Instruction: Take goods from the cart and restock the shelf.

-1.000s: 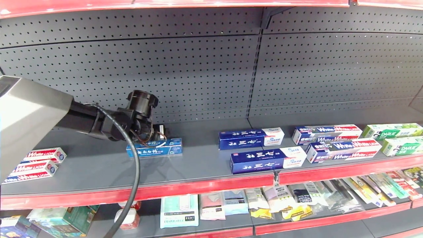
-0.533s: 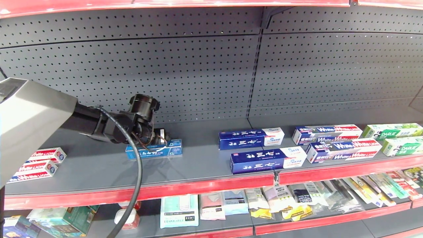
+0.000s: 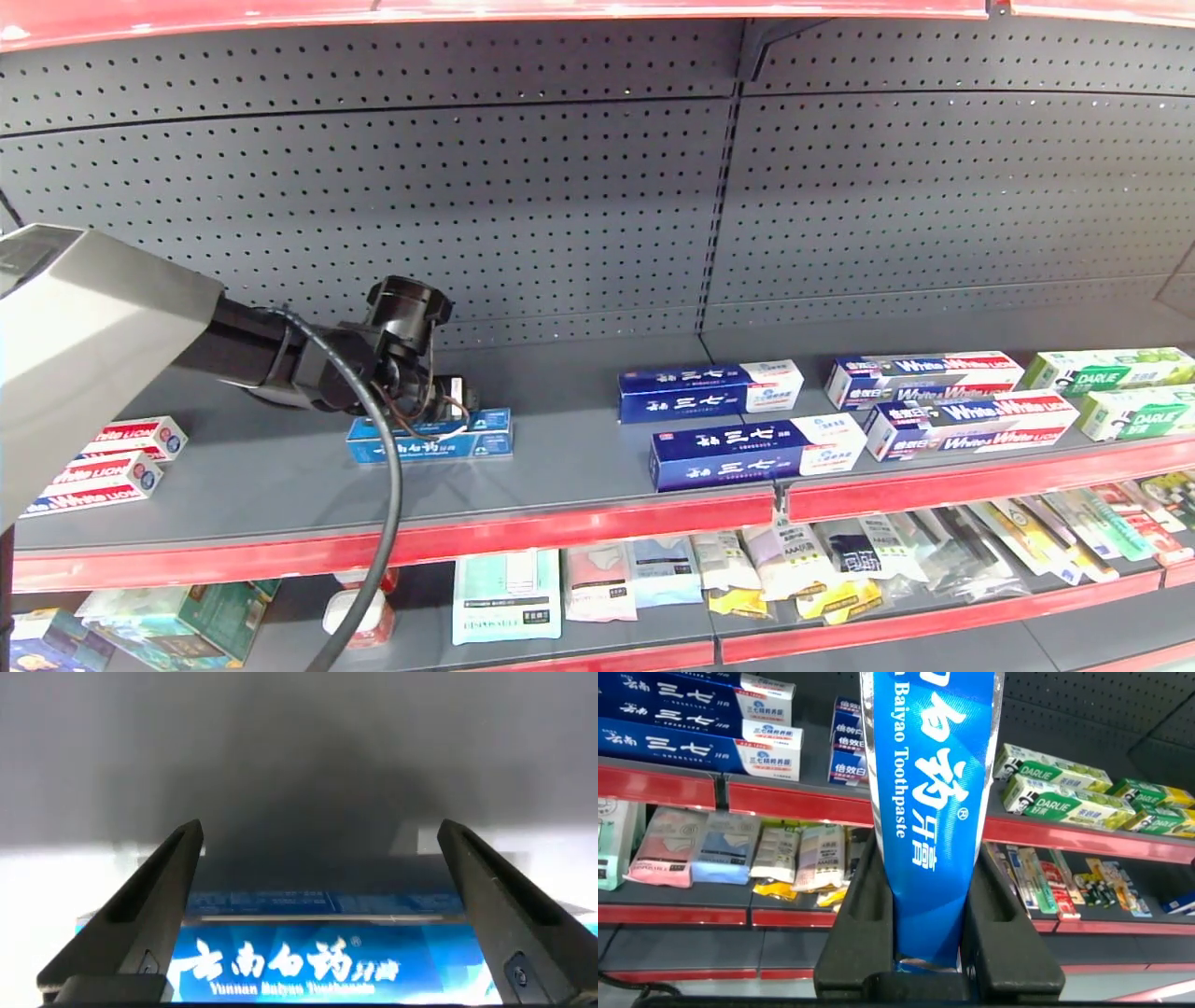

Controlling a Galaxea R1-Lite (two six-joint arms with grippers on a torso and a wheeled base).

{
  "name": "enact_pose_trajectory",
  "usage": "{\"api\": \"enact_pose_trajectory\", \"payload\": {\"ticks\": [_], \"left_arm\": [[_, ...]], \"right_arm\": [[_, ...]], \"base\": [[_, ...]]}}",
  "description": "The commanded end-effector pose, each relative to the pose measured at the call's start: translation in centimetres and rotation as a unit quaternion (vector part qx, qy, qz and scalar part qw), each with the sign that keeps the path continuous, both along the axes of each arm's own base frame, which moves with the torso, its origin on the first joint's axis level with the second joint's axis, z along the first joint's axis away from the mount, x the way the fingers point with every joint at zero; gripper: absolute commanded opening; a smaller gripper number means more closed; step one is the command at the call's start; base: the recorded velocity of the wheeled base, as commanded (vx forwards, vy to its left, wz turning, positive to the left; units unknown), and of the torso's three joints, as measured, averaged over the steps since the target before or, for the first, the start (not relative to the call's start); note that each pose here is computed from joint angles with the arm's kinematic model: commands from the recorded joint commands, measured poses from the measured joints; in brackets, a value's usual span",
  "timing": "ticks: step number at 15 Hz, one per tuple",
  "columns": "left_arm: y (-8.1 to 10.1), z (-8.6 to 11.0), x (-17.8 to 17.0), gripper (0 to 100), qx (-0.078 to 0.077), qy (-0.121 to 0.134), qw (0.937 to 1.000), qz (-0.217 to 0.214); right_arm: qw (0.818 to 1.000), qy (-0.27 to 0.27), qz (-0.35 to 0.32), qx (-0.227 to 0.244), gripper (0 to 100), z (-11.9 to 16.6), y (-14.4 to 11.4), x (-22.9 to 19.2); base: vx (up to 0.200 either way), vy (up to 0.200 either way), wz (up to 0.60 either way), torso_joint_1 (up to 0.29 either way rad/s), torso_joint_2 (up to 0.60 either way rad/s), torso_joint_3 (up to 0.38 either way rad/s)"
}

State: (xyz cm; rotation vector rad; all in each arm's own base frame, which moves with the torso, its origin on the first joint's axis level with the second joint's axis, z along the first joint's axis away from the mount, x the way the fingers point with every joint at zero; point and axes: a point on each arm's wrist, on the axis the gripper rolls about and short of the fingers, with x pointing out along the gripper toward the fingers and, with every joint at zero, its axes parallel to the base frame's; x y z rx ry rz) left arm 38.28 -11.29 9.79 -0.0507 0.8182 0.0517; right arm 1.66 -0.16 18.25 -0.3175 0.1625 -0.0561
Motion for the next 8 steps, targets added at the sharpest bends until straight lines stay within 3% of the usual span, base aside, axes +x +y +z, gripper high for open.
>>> {"api": "enact_pose_trajectory", "payload": {"ticks": [1, 6, 8], "left_arm": [[0.08, 0.22, -0.19, 100, 0.0, -0.002, 1.0, 0.001], [0.36, 0.6, -0.89, 100, 0.007, 0.006, 1.0, -0.003], [0.63, 0.65, -1.18, 100, 0.017, 0.014, 0.9997, -0.009]], "right_arm": [[1.0, -0.001, 0.0, 0.0, 0, -0.12, 0.0, -0.11], [1.0, -0.001, 0.0, 0.0, 0, -0.2, 0.01, -0.15], [1.0, 0.0, 0.0, 0.0, 0, -0.25, 0.01, -0.14]], "base": [[0.0, 0.0, 0.0, 0.0, 0.0, 0.0], [0.0, 0.0, 0.0, 0.0, 0.0, 0.0], [0.0, 0.0, 0.0, 0.0, 0.0, 0.0]]}}
